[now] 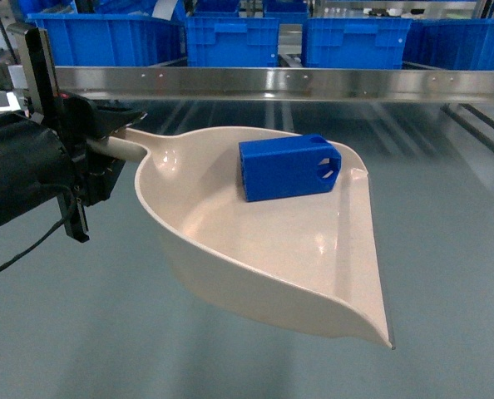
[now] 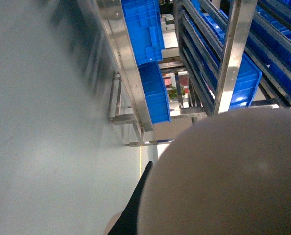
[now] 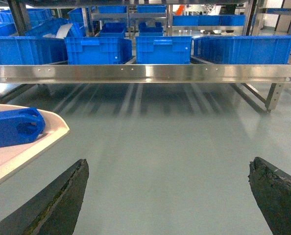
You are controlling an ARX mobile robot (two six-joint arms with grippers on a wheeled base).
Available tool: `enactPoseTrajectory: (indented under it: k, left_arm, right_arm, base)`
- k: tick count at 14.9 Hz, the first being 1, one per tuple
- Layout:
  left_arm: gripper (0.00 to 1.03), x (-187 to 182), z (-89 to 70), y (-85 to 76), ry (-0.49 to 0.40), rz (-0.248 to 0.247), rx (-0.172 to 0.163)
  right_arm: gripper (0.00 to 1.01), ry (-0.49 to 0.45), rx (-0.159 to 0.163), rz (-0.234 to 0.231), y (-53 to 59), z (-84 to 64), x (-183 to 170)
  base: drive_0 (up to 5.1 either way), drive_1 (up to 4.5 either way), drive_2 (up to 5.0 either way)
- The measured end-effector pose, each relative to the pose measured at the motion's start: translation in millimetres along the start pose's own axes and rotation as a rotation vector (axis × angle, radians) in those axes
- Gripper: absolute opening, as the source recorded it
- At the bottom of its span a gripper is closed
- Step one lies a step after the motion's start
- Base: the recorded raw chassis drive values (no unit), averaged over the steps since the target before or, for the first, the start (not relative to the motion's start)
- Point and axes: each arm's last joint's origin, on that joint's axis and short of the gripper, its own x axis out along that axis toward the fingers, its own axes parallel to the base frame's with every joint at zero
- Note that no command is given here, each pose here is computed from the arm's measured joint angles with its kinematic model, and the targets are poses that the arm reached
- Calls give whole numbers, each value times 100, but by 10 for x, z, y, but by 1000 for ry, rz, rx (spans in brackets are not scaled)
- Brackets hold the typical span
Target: Place part in tray to right shelf
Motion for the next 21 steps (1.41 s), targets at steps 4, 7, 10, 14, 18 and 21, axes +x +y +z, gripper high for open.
enactPoseTrajectory:
  k: [4, 7, 10, 14, 18, 21]
  left_arm:
    - [13, -1, 6, 0, -4, 1, 1]
    - [13, 4, -16, -4, 9, -2, 0]
    - [13, 4, -12, -4, 4, -2, 0]
    - [13, 3, -8, -2, 2, 0, 0]
    - [13, 3, -8, -3, 2, -2, 0]
    - [13, 3, -8, -8, 2, -6, 1]
  right_arm:
    - [98, 1, 0, -2, -1, -1, 0]
    - [98, 0, 0, -2, -1, 0, 0]
    - [98, -3, 0, -2, 0, 3, -1]
    - [98, 2, 0, -2, 0, -2, 0]
    - [98, 0, 0, 0, 0, 0, 0]
    - [98, -2, 0, 0, 0, 2, 0]
  base:
    - [224, 230, -484]
    - [21, 445, -403]
    - [20, 443, -404]
    - [2, 425, -421]
    - [0, 423, -423]
    - [2, 425, -421]
